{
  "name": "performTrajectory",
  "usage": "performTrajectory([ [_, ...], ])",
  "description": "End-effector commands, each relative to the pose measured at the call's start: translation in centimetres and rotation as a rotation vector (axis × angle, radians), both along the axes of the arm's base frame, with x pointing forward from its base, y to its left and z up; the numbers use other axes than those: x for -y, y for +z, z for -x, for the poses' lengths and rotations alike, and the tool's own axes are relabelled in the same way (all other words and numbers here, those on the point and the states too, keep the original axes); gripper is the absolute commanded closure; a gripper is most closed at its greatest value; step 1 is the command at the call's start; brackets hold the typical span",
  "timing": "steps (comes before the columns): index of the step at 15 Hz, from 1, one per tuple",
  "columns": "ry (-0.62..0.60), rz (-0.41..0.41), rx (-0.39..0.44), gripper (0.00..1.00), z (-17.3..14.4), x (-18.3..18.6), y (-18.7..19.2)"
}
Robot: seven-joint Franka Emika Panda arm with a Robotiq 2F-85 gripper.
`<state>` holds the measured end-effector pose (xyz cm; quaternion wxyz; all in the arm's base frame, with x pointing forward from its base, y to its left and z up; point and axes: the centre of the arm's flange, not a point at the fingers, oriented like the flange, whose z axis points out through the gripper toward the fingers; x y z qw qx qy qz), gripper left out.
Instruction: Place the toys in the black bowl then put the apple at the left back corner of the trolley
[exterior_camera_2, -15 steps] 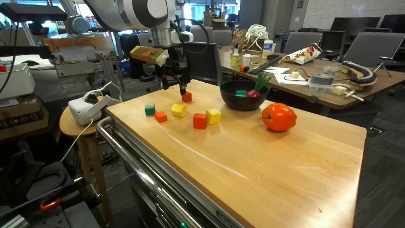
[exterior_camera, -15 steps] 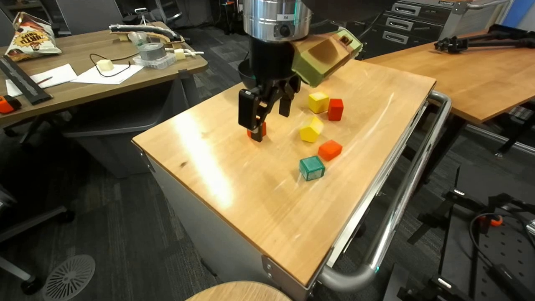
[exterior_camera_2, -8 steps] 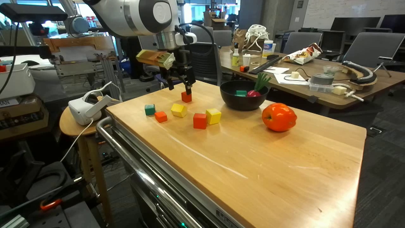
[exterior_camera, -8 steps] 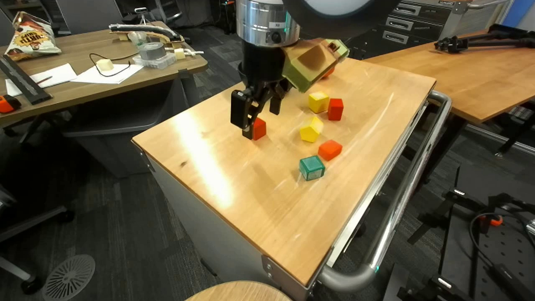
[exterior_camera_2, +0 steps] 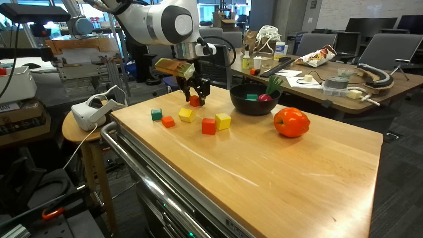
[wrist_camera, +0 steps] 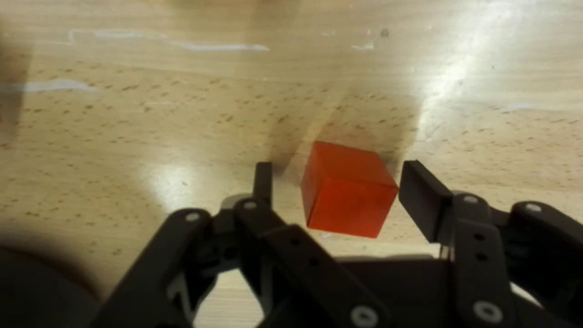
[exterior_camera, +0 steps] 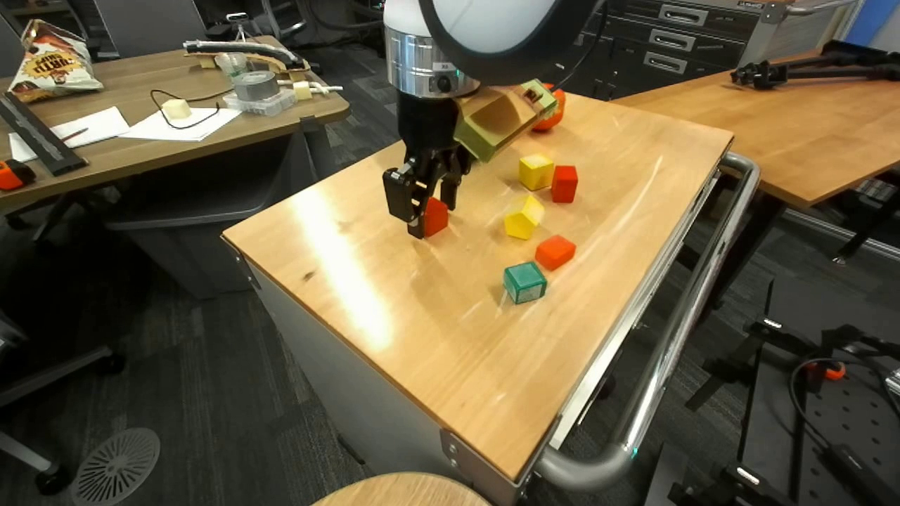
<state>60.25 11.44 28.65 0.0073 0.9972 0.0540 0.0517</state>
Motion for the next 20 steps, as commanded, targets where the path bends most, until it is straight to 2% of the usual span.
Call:
performTrajectory([
  [1, -0.001, -0.034, -0.005, 0.49, -1.9, 0.5, 0.9],
  [2, -0.011, -0.028, 0.005, 0.56, -2.0, 0.7, 1.1],
  [3, -0.019, -0.013, 0.024, 0.56, -2.0, 0.9, 1.7],
  [4, -0.022, 0.001, 0.044, 0.63, -2.0, 1.2, 2.4],
  [5, -0.032, 0.018, 0.074, 0.6, -2.1, 1.8, 3.5],
  [6, -0.04, 0.033, 0.102, 0.67, -2.1, 2.5, 4.5],
  [7, -0.064, 0.067, 0.173, 0.72, -2.2, 3.8, 6.2],
  [8, -0.08, 0.075, 0.217, 0.81, -2.3, 5.0, 7.8],
  [9, -0.1, 0.075, 0.268, 0.85, -2.2, 6.4, 9.9],
  [13, -0.225, 0.111, 0.437, 0.84, -3.2, 11.4, 15.9],
  [16, -0.297, 0.208, 0.546, 0.84, -5.3, 12.6, 15.4],
  [19, -0.351, 0.33, 0.631, 0.84, -7.6, 12.1, 12.1],
  [20, -0.369, 0.36, 0.634, 0.84, -8.4, 11.9, 11.0],
])
